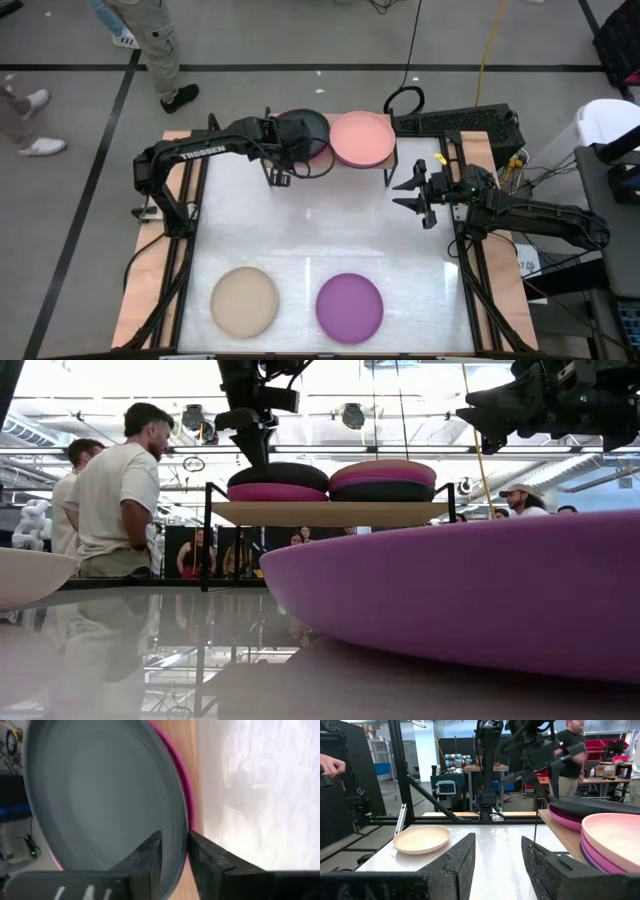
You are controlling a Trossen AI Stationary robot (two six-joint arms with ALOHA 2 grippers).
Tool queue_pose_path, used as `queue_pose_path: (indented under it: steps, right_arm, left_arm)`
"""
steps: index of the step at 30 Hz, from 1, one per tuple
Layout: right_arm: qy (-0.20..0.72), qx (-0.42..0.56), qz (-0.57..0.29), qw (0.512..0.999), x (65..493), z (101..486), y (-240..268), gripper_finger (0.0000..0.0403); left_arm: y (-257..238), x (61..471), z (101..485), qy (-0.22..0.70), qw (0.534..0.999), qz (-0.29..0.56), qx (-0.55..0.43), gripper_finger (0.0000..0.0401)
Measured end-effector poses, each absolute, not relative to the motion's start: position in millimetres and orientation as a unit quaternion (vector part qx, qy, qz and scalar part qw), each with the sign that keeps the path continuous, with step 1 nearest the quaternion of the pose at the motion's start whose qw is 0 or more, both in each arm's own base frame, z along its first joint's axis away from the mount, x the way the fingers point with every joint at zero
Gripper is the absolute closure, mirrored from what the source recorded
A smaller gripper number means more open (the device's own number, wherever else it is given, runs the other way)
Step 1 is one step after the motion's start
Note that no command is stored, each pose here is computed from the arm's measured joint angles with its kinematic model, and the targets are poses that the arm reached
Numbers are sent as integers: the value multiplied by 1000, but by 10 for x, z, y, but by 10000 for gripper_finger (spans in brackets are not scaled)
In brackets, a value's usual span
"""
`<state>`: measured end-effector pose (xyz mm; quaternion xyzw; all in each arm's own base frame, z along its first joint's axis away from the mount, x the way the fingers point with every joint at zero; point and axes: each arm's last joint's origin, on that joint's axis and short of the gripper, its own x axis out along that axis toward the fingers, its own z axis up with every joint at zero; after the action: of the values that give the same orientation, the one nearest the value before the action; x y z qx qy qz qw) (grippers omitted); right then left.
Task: Place and stack plates onto a shelf
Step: Stack the black plate on top of the pink plate on the shelf, then stack the purple plate on top of the black plate on the shelf
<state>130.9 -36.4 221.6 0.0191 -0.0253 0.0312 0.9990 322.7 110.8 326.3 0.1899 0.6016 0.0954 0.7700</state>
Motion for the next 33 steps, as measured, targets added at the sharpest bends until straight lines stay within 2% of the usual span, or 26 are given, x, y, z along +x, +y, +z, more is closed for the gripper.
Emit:
queue_pose_path:
  steps: [9,12,18,21,27,33]
  right_arm:
    - [-22,21,31,999,1310,2209,-364,261]
    - [-12,31,31,999,1310,2190,-364,261]
    - [18,48,42,998,1310,2128,-358,261]
    - [22,55,65,996,1309,2124,-341,261]
    - [40,63,92,993,1328,2089,-282,261]
    - [51,62,98,992,1369,2061,-240,261]
  left_arm:
    - [998,3183,3296,606,772,114,155,213]
    - [929,3142,3401,582,790,136,138,200]
    - [698,2989,3751,482,846,218,62,201]
    - [494,2927,3825,443,860,244,71,217]
    - [105,2879,3720,316,910,254,91,250]
    - [-142,2871,3410,172,956,215,99,256]
